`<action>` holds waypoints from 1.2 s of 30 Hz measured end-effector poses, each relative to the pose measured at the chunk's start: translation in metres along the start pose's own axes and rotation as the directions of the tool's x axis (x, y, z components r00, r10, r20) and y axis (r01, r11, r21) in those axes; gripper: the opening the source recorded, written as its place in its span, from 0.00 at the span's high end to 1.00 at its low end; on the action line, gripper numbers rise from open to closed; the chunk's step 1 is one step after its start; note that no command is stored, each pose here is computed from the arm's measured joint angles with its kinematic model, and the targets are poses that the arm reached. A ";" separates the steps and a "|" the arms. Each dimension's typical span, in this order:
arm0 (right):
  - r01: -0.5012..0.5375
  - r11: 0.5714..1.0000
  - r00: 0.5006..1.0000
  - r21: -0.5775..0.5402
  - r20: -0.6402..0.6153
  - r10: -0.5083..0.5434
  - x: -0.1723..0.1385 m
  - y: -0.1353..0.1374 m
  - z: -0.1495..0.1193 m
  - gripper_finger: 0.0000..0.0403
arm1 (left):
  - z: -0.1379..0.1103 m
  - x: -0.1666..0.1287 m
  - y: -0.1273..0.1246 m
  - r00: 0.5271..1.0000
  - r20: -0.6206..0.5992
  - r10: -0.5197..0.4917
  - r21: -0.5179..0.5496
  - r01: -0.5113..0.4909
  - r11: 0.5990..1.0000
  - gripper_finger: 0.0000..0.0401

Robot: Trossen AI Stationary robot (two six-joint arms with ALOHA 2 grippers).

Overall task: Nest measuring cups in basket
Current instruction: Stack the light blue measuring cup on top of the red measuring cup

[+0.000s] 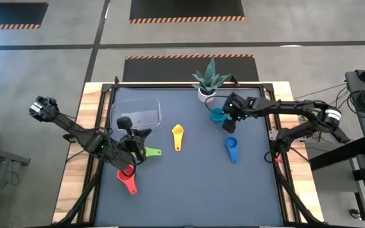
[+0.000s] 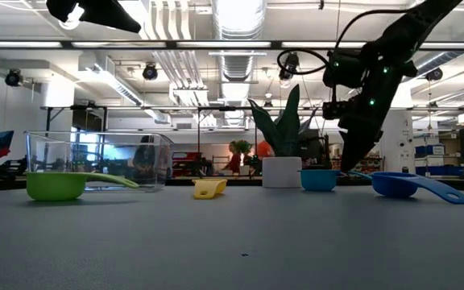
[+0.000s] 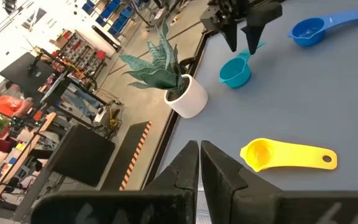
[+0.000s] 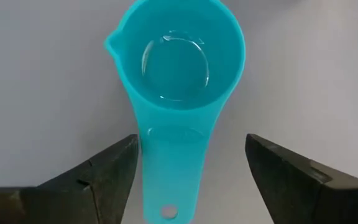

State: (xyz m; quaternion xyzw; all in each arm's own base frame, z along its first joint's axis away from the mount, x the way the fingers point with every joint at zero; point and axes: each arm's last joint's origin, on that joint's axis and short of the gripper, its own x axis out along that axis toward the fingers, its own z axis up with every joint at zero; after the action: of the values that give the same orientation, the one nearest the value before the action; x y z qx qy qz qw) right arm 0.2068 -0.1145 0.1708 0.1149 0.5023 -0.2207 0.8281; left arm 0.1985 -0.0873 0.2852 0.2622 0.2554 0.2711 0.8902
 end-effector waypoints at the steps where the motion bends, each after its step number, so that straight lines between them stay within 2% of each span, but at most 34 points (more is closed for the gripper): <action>1: 0.000 1.000 1.000 0.000 0.012 0.000 0.002 0.000 -0.002 0.30 | 0.000 0.000 0.000 1.000 0.000 0.000 0.000 0.000 1.000 1.00; 7: 0.000 1.000 0.998 -0.002 0.064 0.000 0.011 0.001 -0.009 0.38 | 0.000 0.000 0.000 1.000 0.000 0.000 0.000 0.000 1.000 1.00; 15: -0.003 1.000 0.999 -0.004 0.048 0.004 0.014 0.001 -0.015 0.61 | 0.000 0.000 0.000 1.000 0.000 0.000 -0.001 0.000 1.000 1.00; 18: -0.009 1.000 0.999 -0.004 0.049 0.009 0.014 0.001 -0.015 0.66 | 0.000 0.000 0.000 1.000 0.000 0.000 -0.001 0.000 1.000 1.00; 26: -0.009 1.000 0.999 0.001 0.052 0.009 0.013 0.001 -0.015 0.61 | 0.000 0.000 0.000 1.000 0.000 -0.001 0.000 0.001 1.000 1.00; 36: -0.039 0.999 0.993 0.005 0.114 0.038 -0.009 0.012 0.001 0.64 | 0.000 0.000 0.000 1.000 0.000 0.000 0.006 0.000 1.000 1.00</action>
State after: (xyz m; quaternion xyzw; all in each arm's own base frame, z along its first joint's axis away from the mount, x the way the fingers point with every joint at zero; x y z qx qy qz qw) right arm 0.2100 -0.1019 0.1787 0.1146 0.4513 -0.2127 0.8591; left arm 0.1987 -0.0874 0.2852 0.2650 0.2561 0.2702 0.8895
